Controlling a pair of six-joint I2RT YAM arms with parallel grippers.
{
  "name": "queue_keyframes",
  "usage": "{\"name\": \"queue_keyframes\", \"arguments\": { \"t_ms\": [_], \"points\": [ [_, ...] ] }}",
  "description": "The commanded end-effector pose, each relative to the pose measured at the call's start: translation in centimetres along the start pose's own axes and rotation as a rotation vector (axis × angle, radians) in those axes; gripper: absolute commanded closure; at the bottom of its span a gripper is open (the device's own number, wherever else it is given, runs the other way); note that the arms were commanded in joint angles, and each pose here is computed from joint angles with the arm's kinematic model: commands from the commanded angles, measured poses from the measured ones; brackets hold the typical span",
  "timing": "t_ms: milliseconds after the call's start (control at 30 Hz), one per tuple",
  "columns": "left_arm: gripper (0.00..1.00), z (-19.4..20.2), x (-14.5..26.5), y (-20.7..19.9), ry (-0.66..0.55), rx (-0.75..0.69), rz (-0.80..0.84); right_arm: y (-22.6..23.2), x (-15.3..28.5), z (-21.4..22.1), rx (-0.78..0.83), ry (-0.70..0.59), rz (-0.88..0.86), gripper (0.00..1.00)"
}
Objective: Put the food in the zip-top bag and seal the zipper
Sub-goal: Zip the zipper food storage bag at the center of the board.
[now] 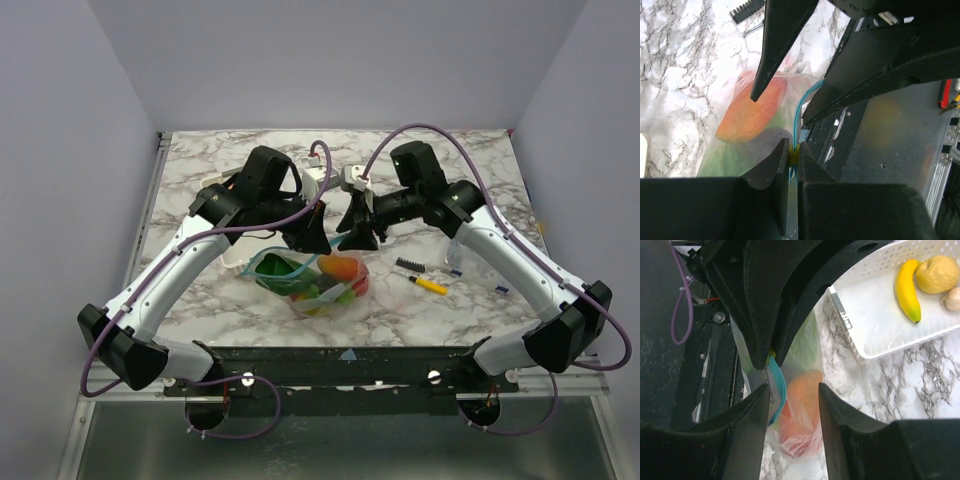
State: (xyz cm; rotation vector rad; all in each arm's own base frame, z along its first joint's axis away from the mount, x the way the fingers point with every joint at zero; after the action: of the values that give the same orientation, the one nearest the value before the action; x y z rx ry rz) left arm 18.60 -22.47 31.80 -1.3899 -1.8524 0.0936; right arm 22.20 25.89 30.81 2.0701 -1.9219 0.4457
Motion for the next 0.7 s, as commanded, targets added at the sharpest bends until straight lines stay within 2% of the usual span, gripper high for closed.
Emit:
{"name": "queue_keyframes", "arguments": {
  "t_ms": [0, 133, 367, 667],
  "points": [
    [1.0, -1.9, 0.2, -1.4, -0.084, -0.093, 0.071, 0.4, -0.3, 0.6, 0.021, -0.012, 0.061, 0.51],
    [1.0, -1.7, 0.0, -1.3, -0.076, -0.087, 0.069, 0.9, 0.4, 0.2, 0.055, -0.052, 0.105, 0.49],
    [1.0, -1.9, 0.1, -1.3, -0.075, -0.083, 0.066, 1.1, 0.3, -0.5, 0.101, -0.051, 0.074, 0.51],
    [1.0, -2.0, 0.0, -1.2, -0.062, -0.08, 0.065, 1.3, 0.0, -0.8, 0.157, 0.017, 0.07, 0.6]
  ]
}}
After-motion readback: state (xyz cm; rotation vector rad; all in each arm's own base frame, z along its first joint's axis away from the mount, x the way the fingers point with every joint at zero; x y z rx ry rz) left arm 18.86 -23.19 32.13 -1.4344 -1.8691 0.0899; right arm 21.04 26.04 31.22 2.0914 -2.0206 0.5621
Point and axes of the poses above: each gripper's point midway between its finger pads, its own x axis back along the fingers, its own y axis along the line the jaws close on, z = x × y, the point moved 6 cm from there along x, back along the fingers, and after that the axes turned 3 degrees about x, right-handed, at the moved point
